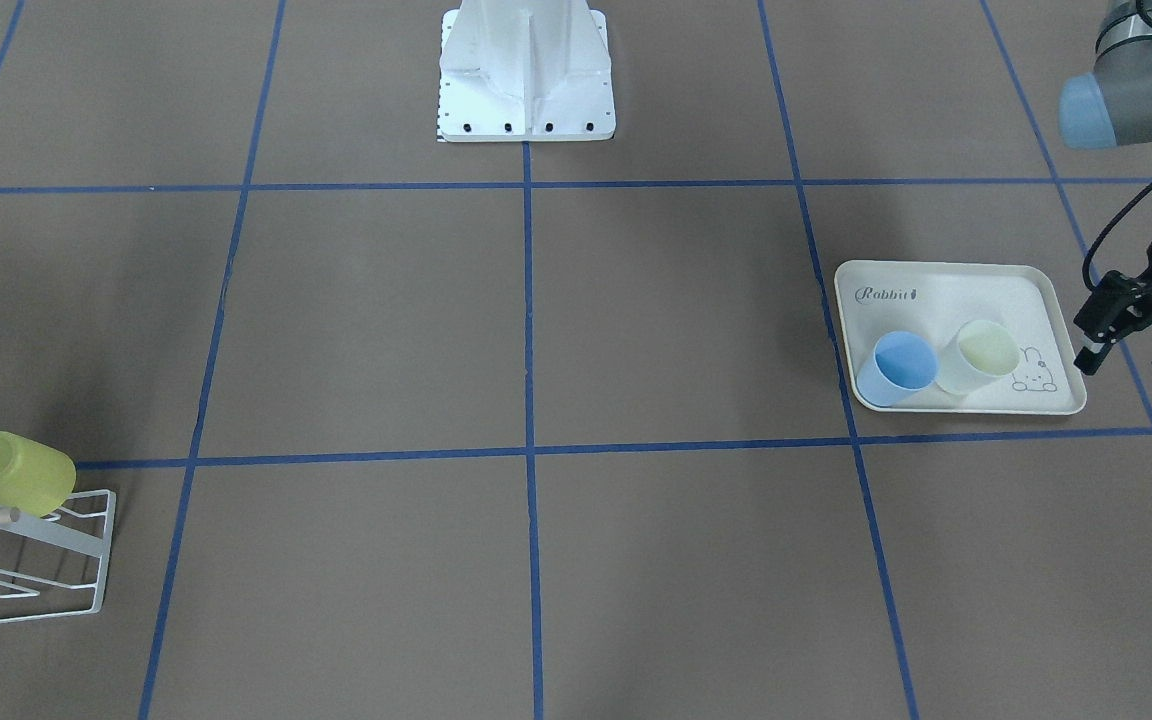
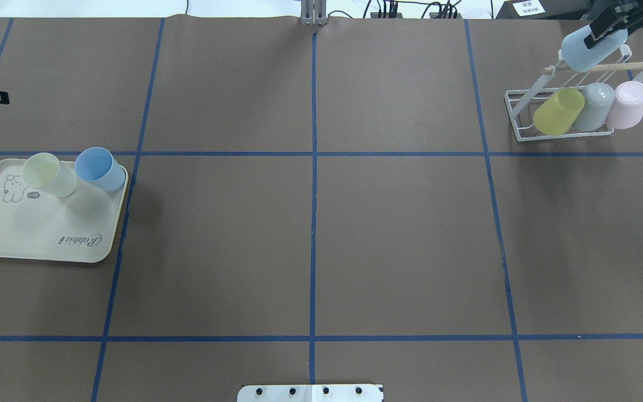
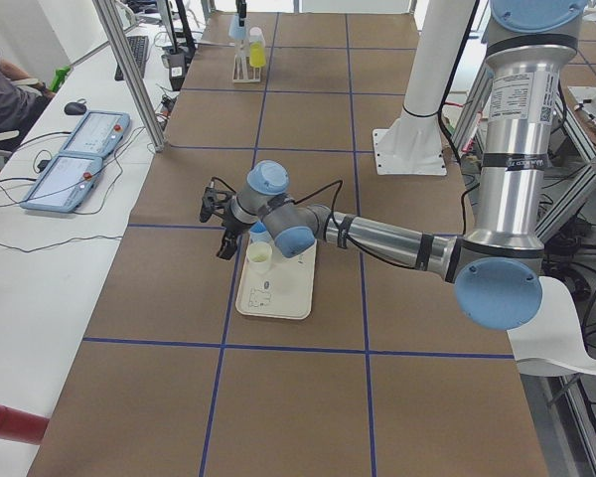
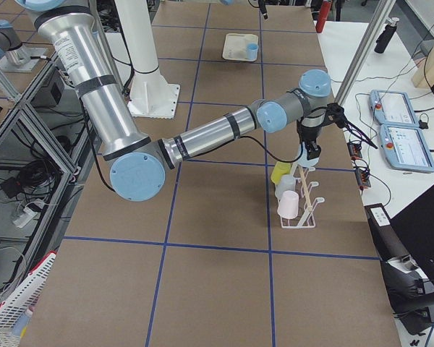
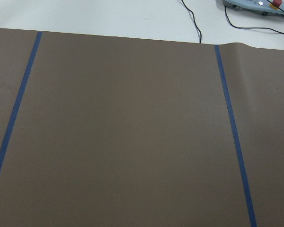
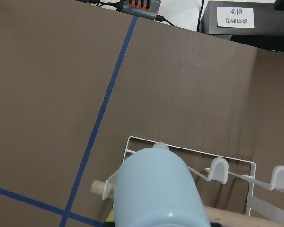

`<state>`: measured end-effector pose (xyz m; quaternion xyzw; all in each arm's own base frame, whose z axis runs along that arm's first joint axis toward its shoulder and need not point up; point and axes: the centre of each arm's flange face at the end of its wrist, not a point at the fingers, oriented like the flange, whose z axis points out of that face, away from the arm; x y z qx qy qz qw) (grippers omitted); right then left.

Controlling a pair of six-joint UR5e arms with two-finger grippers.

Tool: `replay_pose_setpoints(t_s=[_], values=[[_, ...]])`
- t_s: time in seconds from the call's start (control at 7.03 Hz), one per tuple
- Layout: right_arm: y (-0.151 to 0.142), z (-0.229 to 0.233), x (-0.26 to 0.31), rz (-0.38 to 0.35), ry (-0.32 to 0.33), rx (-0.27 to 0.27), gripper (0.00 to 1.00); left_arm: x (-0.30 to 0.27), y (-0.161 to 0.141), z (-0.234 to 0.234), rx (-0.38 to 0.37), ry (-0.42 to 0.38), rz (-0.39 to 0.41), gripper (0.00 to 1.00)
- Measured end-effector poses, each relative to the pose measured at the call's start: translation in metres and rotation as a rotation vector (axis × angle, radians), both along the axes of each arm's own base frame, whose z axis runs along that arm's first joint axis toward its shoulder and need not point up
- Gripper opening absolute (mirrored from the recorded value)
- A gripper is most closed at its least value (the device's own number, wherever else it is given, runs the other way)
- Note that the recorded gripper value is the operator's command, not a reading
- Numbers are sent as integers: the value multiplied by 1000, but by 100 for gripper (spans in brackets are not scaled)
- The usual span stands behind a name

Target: Transfer IKEA cup to right arm and place on rack

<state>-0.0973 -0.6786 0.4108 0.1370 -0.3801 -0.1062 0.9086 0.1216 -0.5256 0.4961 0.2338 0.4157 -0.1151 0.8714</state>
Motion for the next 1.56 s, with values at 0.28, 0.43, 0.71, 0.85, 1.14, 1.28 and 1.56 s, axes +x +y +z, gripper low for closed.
replay_pose_setpoints(t_s=[0.28,0.43,0.71,0.85,1.14,1.28,1.56], values=[[-12,-2,-3,-11,4,1,0,0,3,0,-1,0,-2,100],[-19,-3,-6,-15,6,-3,0,0,3,-1,0,0,-4,100],[-31,2,-13,-21,15,-18,0,0,3,-2,-7,6,-18,100],[-33,4,-17,-26,19,-22,0,1,3,-2,-11,12,-24,100],[-33,9,-27,-38,22,-31,0,1,3,-4,-12,17,-27,100],[-34,13,-30,-41,25,-38,0,1,4,-6,-9,19,-27,100],[-36,20,-35,-47,29,-53,2,1,4,-8,-6,22,-28,100]])
